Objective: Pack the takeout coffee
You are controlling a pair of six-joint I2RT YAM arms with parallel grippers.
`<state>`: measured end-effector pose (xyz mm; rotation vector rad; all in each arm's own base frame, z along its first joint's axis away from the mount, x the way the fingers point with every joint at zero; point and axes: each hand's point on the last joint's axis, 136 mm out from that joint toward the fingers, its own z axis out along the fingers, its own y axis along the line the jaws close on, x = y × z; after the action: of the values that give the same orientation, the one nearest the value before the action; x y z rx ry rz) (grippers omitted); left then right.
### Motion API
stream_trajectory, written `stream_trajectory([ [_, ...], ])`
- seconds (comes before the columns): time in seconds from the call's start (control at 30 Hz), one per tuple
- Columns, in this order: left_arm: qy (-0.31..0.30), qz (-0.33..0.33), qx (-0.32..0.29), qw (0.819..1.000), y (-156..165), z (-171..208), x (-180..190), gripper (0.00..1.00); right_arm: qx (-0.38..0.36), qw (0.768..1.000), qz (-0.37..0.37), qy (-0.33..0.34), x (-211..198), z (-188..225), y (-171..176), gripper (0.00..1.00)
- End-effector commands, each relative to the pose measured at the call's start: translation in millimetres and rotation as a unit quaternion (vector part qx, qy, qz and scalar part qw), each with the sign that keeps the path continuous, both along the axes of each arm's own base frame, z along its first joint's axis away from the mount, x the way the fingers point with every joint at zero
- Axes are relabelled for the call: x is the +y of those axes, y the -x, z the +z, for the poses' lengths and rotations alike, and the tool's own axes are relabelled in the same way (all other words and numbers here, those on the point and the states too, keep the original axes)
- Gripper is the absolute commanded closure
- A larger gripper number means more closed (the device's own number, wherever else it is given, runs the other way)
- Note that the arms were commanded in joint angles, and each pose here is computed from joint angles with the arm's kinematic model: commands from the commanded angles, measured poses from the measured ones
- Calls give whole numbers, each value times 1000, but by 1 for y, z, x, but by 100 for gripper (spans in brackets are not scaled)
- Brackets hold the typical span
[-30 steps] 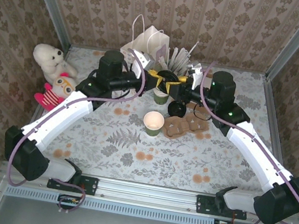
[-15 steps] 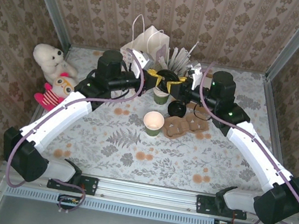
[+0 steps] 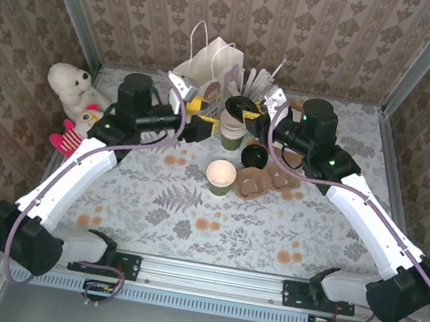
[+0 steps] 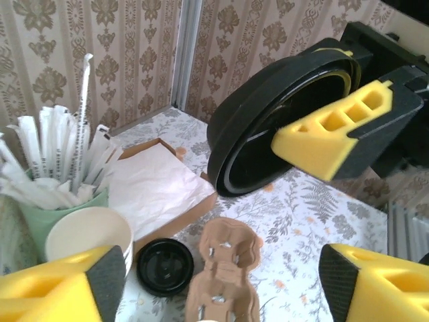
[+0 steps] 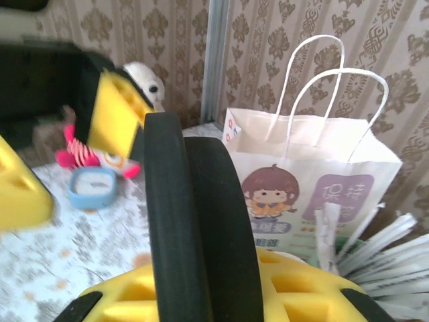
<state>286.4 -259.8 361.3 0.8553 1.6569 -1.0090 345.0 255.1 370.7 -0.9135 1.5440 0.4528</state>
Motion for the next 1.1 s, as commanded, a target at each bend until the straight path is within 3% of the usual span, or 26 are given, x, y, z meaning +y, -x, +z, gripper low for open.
stream_trajectory([
  [0.0, 14, -4, 5, 1000, 15, 7, 17, 1, -112, 989, 4, 100, -2, 18, 7, 100],
  [0.1, 26, 44, 17, 999, 9, 10, 35, 0, -187, 970, 13, 157, 7, 23, 13, 100],
  [0.2, 46, 77, 34, 995, 5, 16, 48, 0, -281, 935, 35, 212, 21, 26, 24, 100],
  [0.37, 40, 119, 73, 989, 1, 19, 61, 0, -456, 824, 102, 320, 52, 13, 49, 100],
  [0.53, -37, 200, 112, 973, -7, -2, 86, 0, -533, 717, 145, 425, 70, -20, 50, 100],
  [0.67, -67, 173, 140, 973, 8, -6, 83, 0, -578, 649, 159, 468, 77, -37, 44, 100],
  [0.87, -97, 139, 176, 970, 27, -14, 79, 1, -636, 582, 203, 464, 88, -46, 60, 100],
  [1.07, -107, 101, 203, 968, 39, -20, 70, 4, -673, 538, 231, 452, 96, -53, 71, 100],
])
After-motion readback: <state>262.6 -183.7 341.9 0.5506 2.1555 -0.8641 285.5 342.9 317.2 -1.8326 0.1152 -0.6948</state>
